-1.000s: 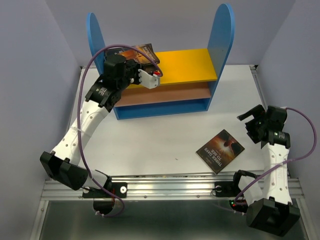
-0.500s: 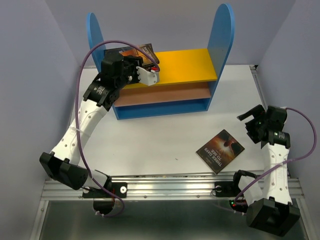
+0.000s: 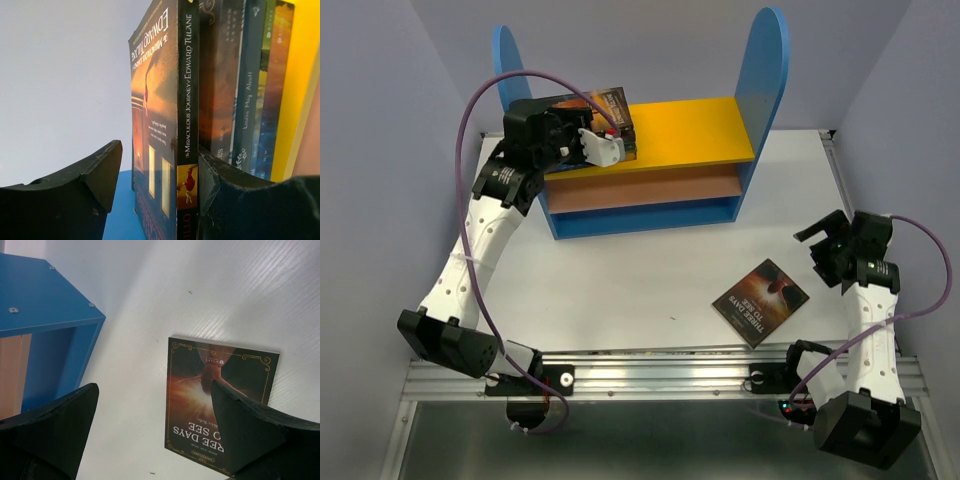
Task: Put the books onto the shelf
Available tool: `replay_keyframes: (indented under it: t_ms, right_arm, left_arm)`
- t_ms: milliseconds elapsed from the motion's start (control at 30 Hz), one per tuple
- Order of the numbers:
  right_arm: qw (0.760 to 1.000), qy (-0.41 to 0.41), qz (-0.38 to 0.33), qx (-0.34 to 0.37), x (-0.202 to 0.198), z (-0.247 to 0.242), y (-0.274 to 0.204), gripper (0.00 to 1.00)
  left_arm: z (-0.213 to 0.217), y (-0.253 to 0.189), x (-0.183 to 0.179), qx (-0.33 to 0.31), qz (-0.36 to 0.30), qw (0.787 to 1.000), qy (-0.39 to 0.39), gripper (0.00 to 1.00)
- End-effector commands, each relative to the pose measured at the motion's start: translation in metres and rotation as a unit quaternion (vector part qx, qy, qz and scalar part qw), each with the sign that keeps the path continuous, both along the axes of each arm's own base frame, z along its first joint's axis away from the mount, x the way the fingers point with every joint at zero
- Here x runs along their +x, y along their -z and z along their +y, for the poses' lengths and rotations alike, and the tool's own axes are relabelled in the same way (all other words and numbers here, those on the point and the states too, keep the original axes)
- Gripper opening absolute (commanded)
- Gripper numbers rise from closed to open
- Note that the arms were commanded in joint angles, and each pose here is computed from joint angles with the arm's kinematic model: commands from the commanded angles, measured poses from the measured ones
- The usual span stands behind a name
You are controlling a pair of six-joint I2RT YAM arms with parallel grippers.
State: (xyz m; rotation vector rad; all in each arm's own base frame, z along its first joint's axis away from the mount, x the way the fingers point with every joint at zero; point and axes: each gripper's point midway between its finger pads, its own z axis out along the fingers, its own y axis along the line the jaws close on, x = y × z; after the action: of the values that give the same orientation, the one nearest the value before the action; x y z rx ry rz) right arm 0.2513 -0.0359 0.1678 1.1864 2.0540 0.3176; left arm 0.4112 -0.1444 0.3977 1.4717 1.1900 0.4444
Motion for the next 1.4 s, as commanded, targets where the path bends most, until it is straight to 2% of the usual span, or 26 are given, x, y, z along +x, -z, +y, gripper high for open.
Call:
replay_keyframes:
  t_ms: [0, 100, 300, 433, 567, 833, 1100, 1367]
  right_arm:
    - [1.000, 0.013, 0.003, -0.009, 0.000, -0.006, 0.002, 1.00]
    - [1.000, 0.014, 0.006, -0.007, 0.000, -0.006, 0.004, 1.00]
    - [1.000, 0.015, 0.011, -0.007, -0.001, -0.006, 0.008, 1.00]
    - [1.000, 0.013, 0.011, -0.006, -0.001, -0.006, 0.010, 1.00]
    - [1.000, 0.011, 0.009, -0.007, -0.002, -0.005, 0.009, 1.00]
    - [1.000, 0.009, 0.008, -0.005, -0.001, -0.004, 0.010, 1.00]
    - [1.000, 0.005, 0.011, -0.002, -0.003, -0.002, 0.014, 1.00]
    - [1.000, 0.005, 0.007, -0.005, -0.002, -0.003, 0.011, 1.00]
  left_arm:
    - [-0.004, -0.025, 0.002, -0.030, -0.030, 0.999, 0.021, 0.66]
    - [-0.001, -0.027, 0.006, -0.040, -0.032, 0.999, 0.019, 0.67]
    - [-0.007, -0.035, -0.009, -0.041, -0.017, 0.998, 0.048, 0.69]
    - [-0.013, -0.041, -0.025, -0.043, -0.007, 0.996, 0.077, 0.93]
    - [-0.010, -0.040, -0.027, -0.046, -0.003, 0.997, 0.069, 0.97]
    - [-0.008, -0.043, -0.038, -0.047, -0.002, 0.996, 0.071, 0.98]
    - [-0.003, -0.049, -0.030, -0.070, -0.009, 0.997, 0.044, 0.99]
    - [0.002, -0.037, -0.017, -0.063, -0.011, 0.998, 0.022, 0.99]
